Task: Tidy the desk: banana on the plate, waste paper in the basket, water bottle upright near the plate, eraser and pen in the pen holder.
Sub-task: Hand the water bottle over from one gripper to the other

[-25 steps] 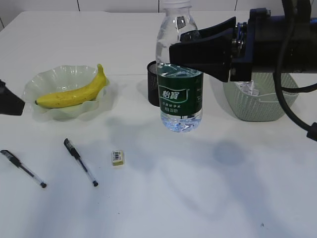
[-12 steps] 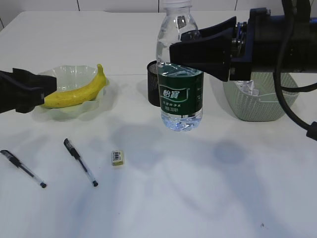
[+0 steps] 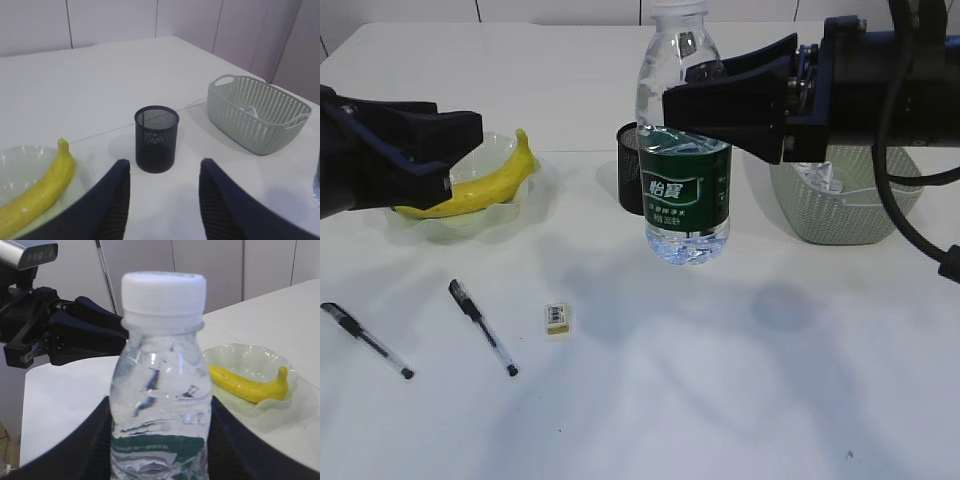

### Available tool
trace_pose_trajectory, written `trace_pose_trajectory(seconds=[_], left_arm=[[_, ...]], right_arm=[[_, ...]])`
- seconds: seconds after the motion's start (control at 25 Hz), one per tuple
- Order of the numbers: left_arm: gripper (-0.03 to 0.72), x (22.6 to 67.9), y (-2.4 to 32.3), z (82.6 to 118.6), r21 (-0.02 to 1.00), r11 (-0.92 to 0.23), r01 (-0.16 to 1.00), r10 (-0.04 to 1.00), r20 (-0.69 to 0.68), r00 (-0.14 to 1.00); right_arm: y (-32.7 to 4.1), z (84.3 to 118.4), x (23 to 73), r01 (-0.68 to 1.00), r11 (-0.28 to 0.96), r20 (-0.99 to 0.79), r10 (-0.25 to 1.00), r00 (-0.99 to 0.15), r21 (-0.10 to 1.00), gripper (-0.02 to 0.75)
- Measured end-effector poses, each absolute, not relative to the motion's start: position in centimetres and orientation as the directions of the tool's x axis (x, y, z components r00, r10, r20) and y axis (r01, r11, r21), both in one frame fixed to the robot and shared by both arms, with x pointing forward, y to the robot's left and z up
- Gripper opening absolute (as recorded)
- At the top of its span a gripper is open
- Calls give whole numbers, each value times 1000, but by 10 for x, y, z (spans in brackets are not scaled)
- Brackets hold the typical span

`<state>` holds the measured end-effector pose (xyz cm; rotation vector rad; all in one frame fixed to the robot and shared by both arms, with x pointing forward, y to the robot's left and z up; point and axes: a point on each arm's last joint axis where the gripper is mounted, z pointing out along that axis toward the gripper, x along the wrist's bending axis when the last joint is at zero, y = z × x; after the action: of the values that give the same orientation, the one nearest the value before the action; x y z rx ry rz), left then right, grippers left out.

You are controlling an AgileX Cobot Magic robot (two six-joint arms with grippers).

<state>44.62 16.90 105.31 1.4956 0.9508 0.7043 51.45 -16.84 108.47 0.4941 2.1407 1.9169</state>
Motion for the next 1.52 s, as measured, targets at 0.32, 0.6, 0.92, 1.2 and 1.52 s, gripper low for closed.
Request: trace_pose_trajectory(seconds=[0.32, 0.6, 0.92, 1.2, 1.52], left_arm=[[336, 450, 150, 1039, 975, -218, 34, 766, 149, 625], [525, 454, 138, 1036, 997, -61, 47, 756, 15, 654], [672, 455, 119, 1024, 998, 38, 46, 637, -60, 768], [673, 450, 111, 1025, 992, 125, 22, 544, -87, 835], [673, 443, 107, 1027, 988, 148, 40, 464, -106, 879]], right_arm=[[-168, 1085, 515, 99, 91, 55, 395, -917, 991, 358], [-168, 1090, 517, 79, 87, 38, 395, -918, 993, 358], [-167, 1105, 521, 30, 77, -2, 395, -919, 997, 358], [-164, 1103, 521, 37, 76, 6, 380, -925, 996, 358], [-144, 1102, 511, 34, 79, 8, 311, -950, 996, 358]])
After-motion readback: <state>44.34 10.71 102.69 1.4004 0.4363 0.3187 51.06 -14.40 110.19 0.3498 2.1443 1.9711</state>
